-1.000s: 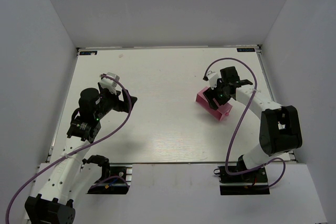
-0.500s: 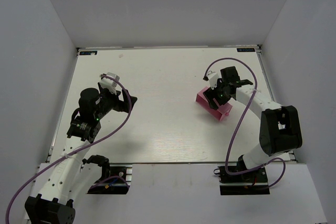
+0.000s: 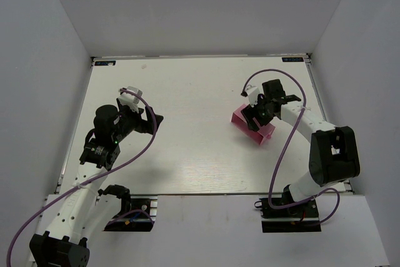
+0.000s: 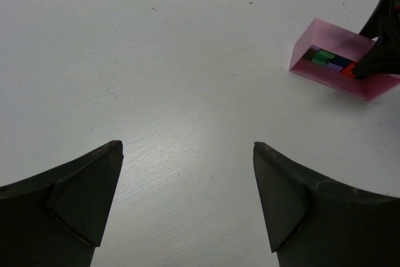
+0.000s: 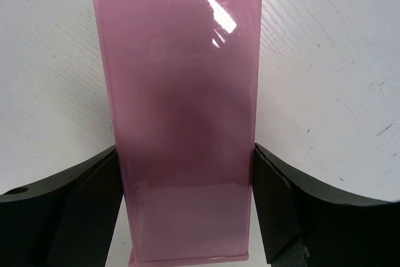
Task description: Build the wood block tower
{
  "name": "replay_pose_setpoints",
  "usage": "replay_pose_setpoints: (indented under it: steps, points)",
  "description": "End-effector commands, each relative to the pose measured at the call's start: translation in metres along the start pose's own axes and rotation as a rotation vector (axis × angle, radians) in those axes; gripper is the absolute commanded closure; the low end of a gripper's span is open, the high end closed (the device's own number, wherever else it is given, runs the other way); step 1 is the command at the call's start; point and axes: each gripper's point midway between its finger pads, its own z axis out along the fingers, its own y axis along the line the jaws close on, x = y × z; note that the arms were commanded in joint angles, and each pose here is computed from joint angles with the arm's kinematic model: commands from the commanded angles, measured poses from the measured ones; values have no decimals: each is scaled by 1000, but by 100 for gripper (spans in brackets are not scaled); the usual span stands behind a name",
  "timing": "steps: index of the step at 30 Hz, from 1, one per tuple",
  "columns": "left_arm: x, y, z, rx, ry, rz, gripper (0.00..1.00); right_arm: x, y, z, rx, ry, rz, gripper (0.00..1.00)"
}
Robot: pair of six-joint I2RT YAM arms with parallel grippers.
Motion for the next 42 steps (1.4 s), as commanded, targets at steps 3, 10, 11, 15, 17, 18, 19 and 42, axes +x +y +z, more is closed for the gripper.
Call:
replay_pose_setpoints:
  steps: [3,10,11,15,17,18,19,42]
  points:
    - [-19,-5,-6,14,-45,19,5,-16,7,-16,-15,-66,-7,100]
    - [-19,-5,-6,14,-45,19,5,-21,7,-20,-14,-90,-10,100]
    - [-19,-5,-6,14,-45,19,4,-21,7,-20,-13,-92,-6,100]
    - [-19,-5,-6,14,-45,19,4,-25,7,-23,-11,-108,-12,100]
    - [-19,-5,-6,14,-45,19,4,-24,8,-23,-11,-108,-11,100]
    - [-19,-5,-6,14,-45,19,4,-24,9,-23,-13,-104,-15,100]
    - [-19,-5,-6,14,-45,19,4,-25,9,-23,-13,-108,-13,100]
    - [-17,-4,-4,13,-36,16,4,-54,2,-30,125,-120,-66,100]
